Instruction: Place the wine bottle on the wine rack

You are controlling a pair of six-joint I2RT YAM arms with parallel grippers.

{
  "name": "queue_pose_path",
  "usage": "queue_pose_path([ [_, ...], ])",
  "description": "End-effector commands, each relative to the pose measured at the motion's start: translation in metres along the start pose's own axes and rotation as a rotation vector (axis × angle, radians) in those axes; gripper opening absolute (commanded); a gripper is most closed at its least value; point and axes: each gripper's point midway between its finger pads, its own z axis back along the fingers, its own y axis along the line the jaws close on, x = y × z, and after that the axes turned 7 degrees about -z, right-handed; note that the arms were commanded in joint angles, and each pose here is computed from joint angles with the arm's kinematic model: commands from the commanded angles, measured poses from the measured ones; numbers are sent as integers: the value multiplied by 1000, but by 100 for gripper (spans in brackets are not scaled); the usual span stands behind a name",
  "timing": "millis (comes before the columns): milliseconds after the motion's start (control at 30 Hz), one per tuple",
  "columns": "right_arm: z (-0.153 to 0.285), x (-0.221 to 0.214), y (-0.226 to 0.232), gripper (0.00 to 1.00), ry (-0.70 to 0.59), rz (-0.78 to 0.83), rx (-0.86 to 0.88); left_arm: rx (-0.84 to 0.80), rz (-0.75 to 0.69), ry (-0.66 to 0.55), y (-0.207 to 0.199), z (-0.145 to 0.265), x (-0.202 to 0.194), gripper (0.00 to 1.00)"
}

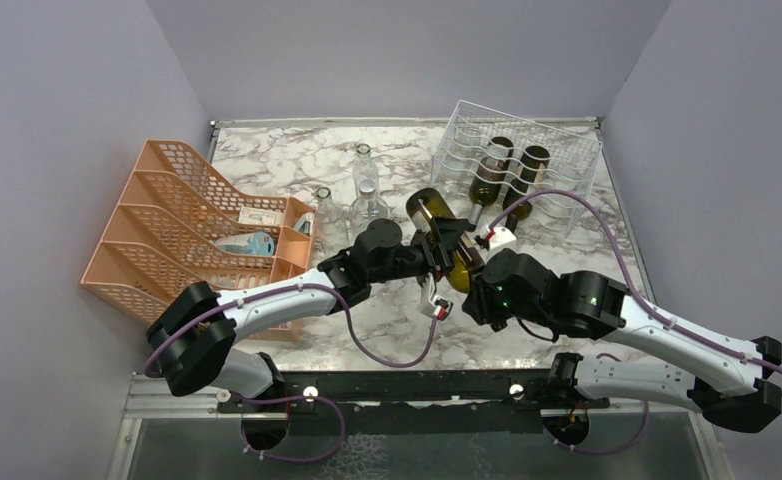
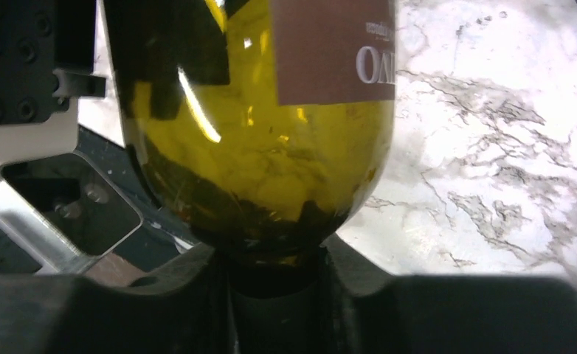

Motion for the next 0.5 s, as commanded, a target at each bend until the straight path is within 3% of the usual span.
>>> queue_pose_path([
  [0, -4, 7, -3, 15, -39, -25, -33, 166, -49, 24, 61, 16, -5, 0],
  [33, -3, 9, -4, 7, -49, -26, -41, 164, -45, 26, 61, 17, -5, 4],
  [67, -2, 12, -6, 2, -59, -28, -51, 162, -46, 30, 60, 17, -6, 14],
  [167, 4, 22, -11, 1, -104, -42, -77, 159, -47, 44, 60, 18, -8, 50],
  [200, 6, 26, -12, 1, -120, -50, -85, 157, -44, 47, 59, 18, -9, 85],
  [233, 9, 29, -14, 1, -136, -59, -93, 156, -43, 52, 59, 17, -10, 97],
  [467, 31, 52, -34, 1, -278, -171, -155, 163, -37, 18, 60, 17, -3, 99],
])
